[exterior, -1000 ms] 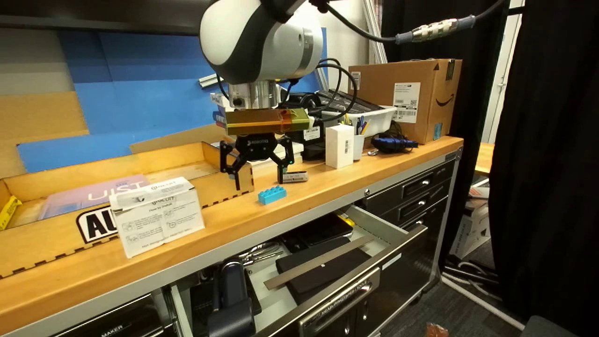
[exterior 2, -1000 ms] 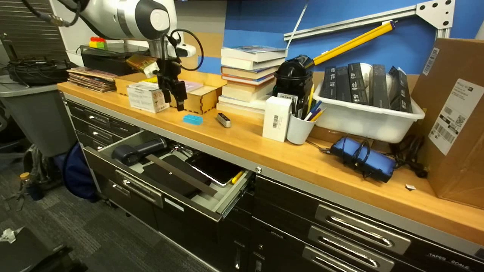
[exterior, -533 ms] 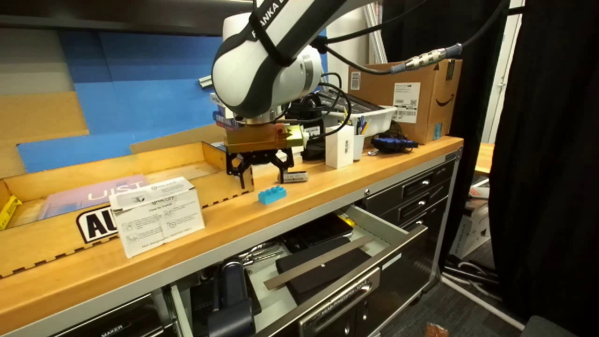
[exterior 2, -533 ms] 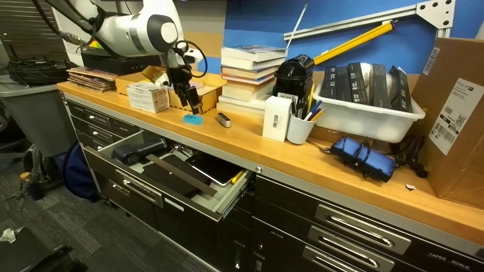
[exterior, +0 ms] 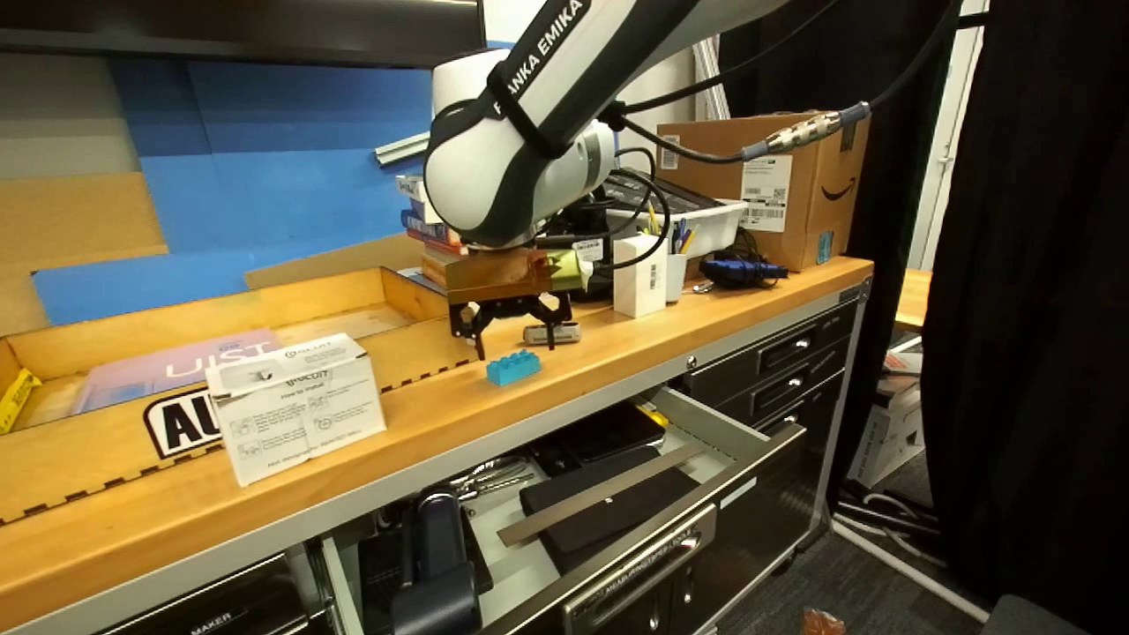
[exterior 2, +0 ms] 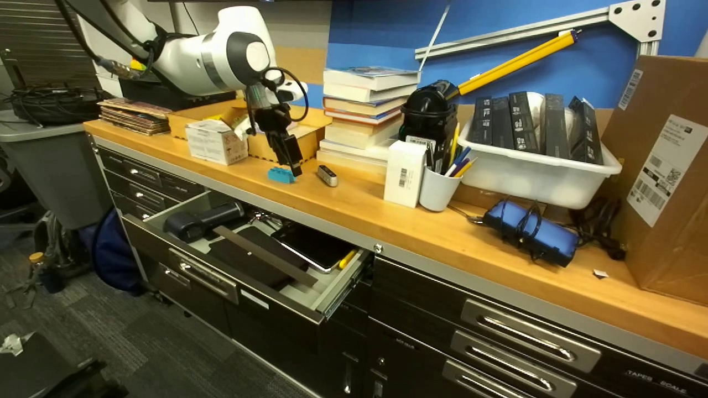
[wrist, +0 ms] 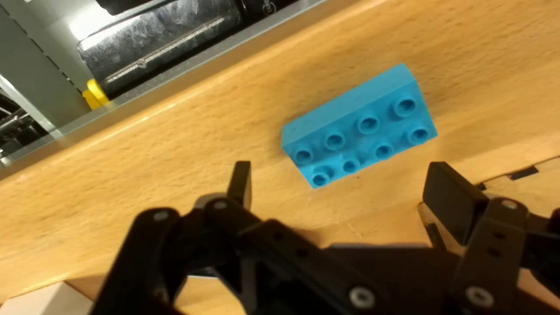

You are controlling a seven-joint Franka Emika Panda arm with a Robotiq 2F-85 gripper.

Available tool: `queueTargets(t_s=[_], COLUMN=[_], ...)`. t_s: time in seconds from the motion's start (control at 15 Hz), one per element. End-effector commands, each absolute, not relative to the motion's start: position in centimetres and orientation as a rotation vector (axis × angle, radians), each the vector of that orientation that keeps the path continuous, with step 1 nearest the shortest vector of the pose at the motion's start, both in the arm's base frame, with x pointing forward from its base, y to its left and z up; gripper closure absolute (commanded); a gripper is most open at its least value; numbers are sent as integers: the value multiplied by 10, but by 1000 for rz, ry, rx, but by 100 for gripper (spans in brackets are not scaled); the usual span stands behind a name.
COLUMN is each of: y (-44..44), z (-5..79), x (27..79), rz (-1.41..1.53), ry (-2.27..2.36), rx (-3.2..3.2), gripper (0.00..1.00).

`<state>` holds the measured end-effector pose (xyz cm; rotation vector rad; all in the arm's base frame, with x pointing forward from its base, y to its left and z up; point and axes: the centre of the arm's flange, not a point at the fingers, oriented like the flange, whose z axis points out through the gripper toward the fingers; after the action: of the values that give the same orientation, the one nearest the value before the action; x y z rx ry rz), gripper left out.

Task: Put the blue block in the drawer, then close it

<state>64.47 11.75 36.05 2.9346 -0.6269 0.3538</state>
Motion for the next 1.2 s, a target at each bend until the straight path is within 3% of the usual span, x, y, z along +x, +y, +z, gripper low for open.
queueTargets(t_s=[0.0, 0.07, 0.2, 0.6, 1.13], y=[125, 126, 129, 127, 113], z=[353, 351, 350, 364, 342], x=[647, 646, 641, 614, 555], rz=[324, 312, 276, 181, -96], ry=[-639, -638, -637, -665, -722], rx=[2909, 2908, 2914, 2918, 2878], gripper=[0, 22, 32, 80, 80])
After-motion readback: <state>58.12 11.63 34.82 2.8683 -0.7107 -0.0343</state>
